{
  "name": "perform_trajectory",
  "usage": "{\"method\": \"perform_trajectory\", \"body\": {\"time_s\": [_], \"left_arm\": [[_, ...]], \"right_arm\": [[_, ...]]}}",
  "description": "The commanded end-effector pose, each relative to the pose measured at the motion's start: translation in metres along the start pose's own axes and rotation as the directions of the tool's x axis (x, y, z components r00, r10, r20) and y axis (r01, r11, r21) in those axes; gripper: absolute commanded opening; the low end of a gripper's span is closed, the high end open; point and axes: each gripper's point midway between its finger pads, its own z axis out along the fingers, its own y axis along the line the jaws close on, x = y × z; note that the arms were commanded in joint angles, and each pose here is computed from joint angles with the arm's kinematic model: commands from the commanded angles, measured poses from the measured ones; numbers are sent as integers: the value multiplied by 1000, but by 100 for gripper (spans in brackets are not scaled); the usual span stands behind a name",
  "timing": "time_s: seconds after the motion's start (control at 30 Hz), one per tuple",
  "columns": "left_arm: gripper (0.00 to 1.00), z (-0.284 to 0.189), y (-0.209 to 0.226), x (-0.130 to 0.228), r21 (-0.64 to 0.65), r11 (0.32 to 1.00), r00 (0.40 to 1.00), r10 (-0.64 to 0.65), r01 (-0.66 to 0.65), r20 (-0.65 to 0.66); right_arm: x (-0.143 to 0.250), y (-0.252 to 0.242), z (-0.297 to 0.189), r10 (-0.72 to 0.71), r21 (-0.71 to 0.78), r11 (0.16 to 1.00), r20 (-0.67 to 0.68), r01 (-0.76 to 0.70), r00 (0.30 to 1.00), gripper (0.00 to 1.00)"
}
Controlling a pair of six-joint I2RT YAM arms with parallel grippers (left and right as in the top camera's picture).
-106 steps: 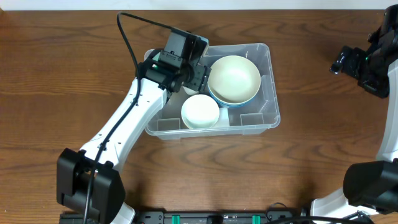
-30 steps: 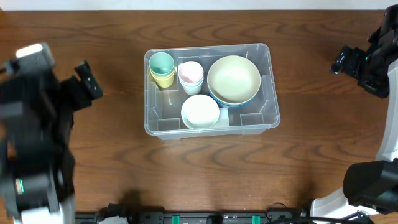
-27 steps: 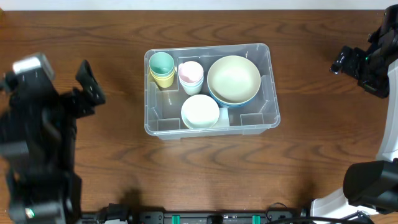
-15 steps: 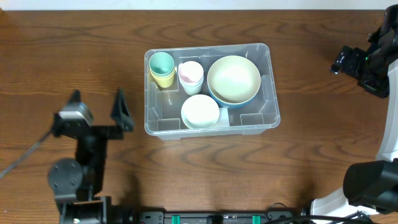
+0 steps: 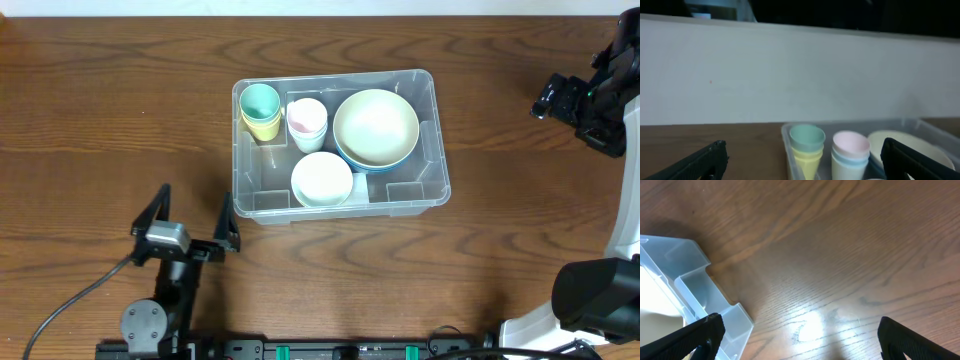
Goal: Pack container
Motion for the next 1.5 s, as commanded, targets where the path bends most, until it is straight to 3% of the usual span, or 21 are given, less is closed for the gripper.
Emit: {"method": "perform_trajectory", "body": {"time_s": [0.0,0.47,1.47], "left_arm": [[98,0,-5,16,28,997,998,67,-67,-16],[98,-13,37,104,-181,981,953,8,-65,-303],[98,-14,42,105,-208,975,952,7,-74,-305]], "right_arm": [[-2,0,-5,12,-6,1000,17,-12,1000,99],[-2,0,-5,12,-6,1000,17,-12,1000,99],[-2,0,-5,12,-6,1000,17,-12,1000,99]]}}
